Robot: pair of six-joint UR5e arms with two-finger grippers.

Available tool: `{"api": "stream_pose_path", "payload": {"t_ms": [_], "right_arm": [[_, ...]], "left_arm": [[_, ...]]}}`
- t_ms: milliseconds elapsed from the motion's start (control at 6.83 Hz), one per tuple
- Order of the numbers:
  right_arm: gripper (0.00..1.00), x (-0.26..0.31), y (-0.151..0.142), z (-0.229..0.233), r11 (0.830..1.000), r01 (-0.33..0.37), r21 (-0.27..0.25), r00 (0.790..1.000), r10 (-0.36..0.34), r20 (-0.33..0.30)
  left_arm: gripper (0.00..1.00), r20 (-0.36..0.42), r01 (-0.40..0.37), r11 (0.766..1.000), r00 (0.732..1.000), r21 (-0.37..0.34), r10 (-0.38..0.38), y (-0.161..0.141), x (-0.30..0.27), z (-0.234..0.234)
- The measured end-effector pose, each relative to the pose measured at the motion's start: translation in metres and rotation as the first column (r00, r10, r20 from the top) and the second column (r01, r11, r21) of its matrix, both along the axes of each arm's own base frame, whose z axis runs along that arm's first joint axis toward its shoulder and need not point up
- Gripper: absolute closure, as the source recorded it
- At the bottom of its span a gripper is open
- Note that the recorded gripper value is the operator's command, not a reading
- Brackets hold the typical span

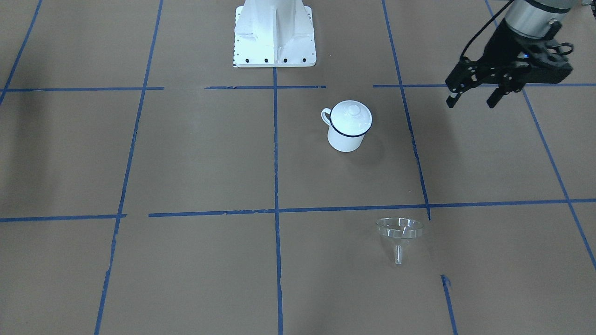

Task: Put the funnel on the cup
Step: 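Reach the left gripper down over the white lid on the mug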

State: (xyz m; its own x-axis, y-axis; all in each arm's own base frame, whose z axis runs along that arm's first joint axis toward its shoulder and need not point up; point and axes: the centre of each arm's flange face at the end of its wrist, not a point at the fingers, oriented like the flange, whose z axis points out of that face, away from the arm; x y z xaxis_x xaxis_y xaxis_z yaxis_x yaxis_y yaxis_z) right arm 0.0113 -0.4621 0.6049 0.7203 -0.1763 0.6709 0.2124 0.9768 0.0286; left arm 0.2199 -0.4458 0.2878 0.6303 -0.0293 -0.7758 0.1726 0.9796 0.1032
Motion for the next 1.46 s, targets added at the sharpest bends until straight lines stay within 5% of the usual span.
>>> {"api": "stream_pose_path", "payload": {"t_ms": [439, 878, 1463], "right_arm": [[0.00, 0.000, 0.000, 0.000, 1.000, 0.000, -0.001, 1.000, 0.000, 0.000], [0.00, 0.000, 0.000, 0.000, 1.000, 0.000, 0.000, 1.000, 0.000, 0.000], [0.00, 0.000, 0.000, 0.000, 1.000, 0.000, 0.000, 1.000, 0.000, 0.000]], "left_arm": [[0.00, -0.007, -0.079, 0.996, 0.997, -0.033, 0.079, 0.000, 0.105, -0.024], [0.00, -0.028, -0.069, 0.988, 0.997, -0.141, 0.066, 0.034, 0.164, -0.036], [0.18, -0.026, -0.064, 0.982, 0.998, -0.180, 0.060, 0.063, 0.203, -0.044]]}}
